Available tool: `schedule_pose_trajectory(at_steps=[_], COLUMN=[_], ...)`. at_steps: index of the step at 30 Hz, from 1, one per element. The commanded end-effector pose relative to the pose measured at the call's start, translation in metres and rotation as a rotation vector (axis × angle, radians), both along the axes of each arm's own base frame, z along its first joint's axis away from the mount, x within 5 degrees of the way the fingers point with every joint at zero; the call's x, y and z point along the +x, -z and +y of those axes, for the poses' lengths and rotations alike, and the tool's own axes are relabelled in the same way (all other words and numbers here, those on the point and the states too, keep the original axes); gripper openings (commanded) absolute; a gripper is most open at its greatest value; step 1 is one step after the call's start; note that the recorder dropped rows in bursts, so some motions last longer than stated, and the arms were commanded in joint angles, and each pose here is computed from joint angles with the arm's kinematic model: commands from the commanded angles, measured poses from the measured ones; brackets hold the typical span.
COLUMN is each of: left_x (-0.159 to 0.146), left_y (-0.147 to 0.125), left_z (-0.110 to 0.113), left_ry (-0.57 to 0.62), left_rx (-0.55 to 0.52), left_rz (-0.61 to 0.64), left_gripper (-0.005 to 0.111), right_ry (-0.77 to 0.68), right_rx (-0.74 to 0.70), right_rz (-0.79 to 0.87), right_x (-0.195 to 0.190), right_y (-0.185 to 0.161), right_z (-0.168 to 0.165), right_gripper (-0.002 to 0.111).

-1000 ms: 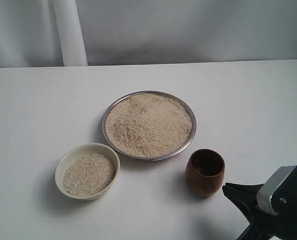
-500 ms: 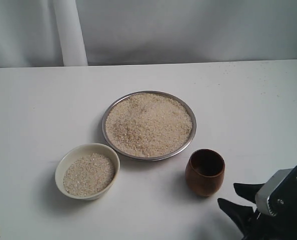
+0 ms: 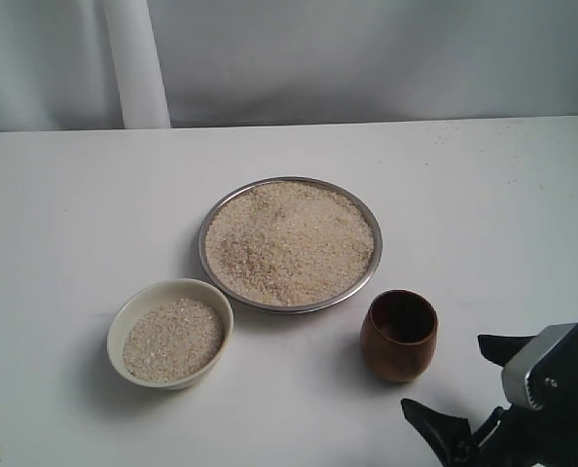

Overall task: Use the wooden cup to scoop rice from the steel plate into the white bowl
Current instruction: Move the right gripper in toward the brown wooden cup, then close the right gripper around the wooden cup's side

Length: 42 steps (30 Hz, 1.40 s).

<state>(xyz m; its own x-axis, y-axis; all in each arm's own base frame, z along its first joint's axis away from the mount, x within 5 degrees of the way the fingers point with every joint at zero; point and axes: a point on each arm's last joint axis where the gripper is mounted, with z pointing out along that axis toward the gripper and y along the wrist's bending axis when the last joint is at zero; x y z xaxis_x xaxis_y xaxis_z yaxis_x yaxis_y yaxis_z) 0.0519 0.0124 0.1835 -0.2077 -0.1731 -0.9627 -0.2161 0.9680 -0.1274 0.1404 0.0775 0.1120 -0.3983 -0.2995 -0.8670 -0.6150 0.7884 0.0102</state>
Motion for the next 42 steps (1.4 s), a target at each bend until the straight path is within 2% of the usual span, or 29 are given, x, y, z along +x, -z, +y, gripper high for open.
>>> schedule_pose_trajectory(at_steps=[1,13,25,42], left_x=[0.001,0.001,0.001,0.001], left_y=[0.000,0.000,0.000,0.000], left_z=[0.000,0.000,0.000,0.000], left_ry=[0.002,0.002,0.002,0.002], left_rx=[-0.006,-0.006,-0.006,-0.006], left_rz=[0.001,0.001,0.001,0.001], left_gripper=[0.000,0.000,0.000,0.000], right_ry=[0.063,0.017,-0.018,-0.041], right_rx=[0.018,0.031,0.002,0.035], right_rz=[-0.003,-0.034,0.002,-0.040], right_x=[0.002,0.002,0.031,0.066], right_y=[-0.001,-0.003,0.012,0.029], right_z=[-0.003,0.000,0.013,0.028], right_gripper=[0.103,0.103,0.103,0.103])
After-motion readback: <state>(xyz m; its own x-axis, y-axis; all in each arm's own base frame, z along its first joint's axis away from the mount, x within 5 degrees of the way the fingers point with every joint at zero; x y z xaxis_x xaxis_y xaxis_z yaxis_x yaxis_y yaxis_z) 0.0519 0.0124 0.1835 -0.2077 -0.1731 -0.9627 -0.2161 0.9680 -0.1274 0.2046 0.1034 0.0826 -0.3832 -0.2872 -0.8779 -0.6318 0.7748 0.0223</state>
